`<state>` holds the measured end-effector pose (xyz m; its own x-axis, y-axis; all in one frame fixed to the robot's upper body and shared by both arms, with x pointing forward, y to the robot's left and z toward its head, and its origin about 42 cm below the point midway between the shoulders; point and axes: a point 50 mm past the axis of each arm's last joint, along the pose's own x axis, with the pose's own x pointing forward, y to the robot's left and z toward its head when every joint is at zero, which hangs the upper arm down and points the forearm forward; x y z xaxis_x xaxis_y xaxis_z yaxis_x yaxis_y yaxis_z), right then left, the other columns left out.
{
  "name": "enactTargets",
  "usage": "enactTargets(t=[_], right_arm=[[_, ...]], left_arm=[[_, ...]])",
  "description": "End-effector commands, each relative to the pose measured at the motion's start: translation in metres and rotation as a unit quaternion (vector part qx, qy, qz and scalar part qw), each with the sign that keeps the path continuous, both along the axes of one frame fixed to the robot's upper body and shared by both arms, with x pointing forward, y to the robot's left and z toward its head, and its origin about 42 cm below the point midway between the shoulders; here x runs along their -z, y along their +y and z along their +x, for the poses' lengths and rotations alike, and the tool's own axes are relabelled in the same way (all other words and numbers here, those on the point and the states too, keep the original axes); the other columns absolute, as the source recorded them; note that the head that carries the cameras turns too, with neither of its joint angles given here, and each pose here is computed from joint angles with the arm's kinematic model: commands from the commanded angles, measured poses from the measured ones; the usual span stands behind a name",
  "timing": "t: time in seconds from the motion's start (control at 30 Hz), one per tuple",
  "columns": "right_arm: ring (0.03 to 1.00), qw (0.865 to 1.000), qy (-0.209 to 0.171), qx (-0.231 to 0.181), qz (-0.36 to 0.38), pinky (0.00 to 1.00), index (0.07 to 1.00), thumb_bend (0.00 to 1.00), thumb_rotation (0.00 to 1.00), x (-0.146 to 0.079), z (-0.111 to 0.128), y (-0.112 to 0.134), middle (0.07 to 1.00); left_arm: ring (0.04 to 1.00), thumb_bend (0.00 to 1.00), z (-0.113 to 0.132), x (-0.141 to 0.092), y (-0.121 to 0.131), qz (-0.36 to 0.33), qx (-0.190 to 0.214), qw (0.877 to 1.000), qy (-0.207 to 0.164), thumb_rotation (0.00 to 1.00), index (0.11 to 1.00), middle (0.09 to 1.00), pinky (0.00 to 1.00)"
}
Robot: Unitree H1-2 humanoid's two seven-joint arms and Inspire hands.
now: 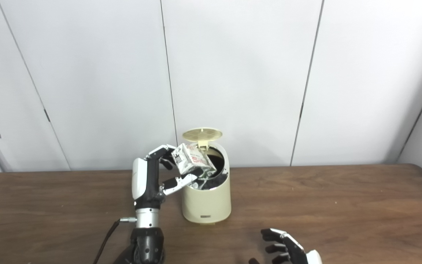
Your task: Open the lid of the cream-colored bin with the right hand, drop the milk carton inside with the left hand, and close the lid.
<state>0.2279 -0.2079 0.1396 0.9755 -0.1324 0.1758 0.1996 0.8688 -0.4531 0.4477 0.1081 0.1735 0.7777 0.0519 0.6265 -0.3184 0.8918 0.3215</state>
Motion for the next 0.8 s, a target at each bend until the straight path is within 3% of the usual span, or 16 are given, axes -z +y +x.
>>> enactTargets(t=[0.0, 0.23, 0.27, 0.3, 0.37, 0.43, 0.47, 0.53, 0.63, 0.77], right_arm=[[0.609, 1.0, -0.018, 0.005, 0.007, 0.46, 0.699, 0.32, 0.13, -0.007, -0.009, 0.003, 0.698], [0.583, 1.0, -0.013, 0.006, 0.003, 0.44, 0.7, 0.32, 0.14, -0.007, -0.009, 0.002, 0.7], [0.532, 1.0, -0.011, 0.006, 0.002, 0.39, 0.703, 0.32, 0.14, -0.007, -0.009, 0.002, 0.679], [0.53, 1.0, -0.01, 0.007, 0.002, 0.39, 0.704, 0.32, 0.14, -0.007, -0.009, 0.002, 0.672], [0.537, 1.0, -0.003, 0.009, 0.005, 0.39, 0.708, 0.33, 0.14, -0.007, -0.009, 0.002, 0.677], [0.549, 1.0, -0.001, 0.009, 0.008, 0.41, 0.709, 0.33, 0.13, -0.007, -0.01, 0.002, 0.684], [0.444, 1.0, -0.001, 0.009, 0.008, 0.33, 0.714, 0.33, 0.12, -0.007, -0.01, 0.002, 0.616], [0.398, 1.0, 0.0, 0.009, 0.005, 0.28, 0.721, 0.33, 0.14, -0.007, -0.009, 0.002, 0.603], [0.585, 1.0, 0.003, 0.01, 0.0, 0.44, 0.708, 0.33, 0.15, -0.008, -0.009, 0.002, 0.679], [0.496, 1.0, 0.007, 0.012, -0.002, 0.36, 0.715, 0.33, 0.14, -0.008, -0.009, 0.001, 0.677]], left_arm=[[0.449, 0.5, 0.011, -0.031, -0.008, -0.009, 0.006, 0.999, -0.048, 0.0, 0.475, 0.486, 0.35], [0.454, 0.52, 0.008, -0.029, -0.003, -0.029, 0.042, 0.999, -0.02, 0.0, 0.488, 0.477, 0.39], [0.479, 0.8, 0.008, -0.028, -0.002, -0.029, 0.051, 0.998, -0.01, 0.27, 0.495, 0.495, 0.4], [0.496, 0.9, 0.007, -0.027, -0.001, -0.03, 0.058, 0.998, -0.004, 0.39, 0.508, 0.511, 0.41], [0.533, 0.98, 0.005, -0.025, 0.001, -0.026, 0.071, 0.997, 0.008, 0.51, 0.54, 0.542, 0.45], [0.562, 1.0, 0.003, -0.024, 0.003, -0.025, 0.079, 0.996, 0.016, 0.54, 0.574, 0.564, 0.5], [0.587, 1.0, 0.002, -0.023, 0.004, -0.025, 0.084, 0.996, 0.019, 0.53, 0.604, 0.581, 0.52], [0.612, 1.0, 0.001, -0.022, 0.005, -0.026, 0.089, 0.995, 0.022, 0.51, 0.627, 0.595, 0.56], [0.647, 1.0, 0.0, -0.022, 0.009, -0.024, 0.09, 0.995, 0.023, 0.53, 0.646, 0.612, 0.63], [0.663, 1.0, -0.002, -0.019, 0.017, -0.023, 0.089, 0.995, 0.028, 0.53, 0.667, 0.629, 0.64]])
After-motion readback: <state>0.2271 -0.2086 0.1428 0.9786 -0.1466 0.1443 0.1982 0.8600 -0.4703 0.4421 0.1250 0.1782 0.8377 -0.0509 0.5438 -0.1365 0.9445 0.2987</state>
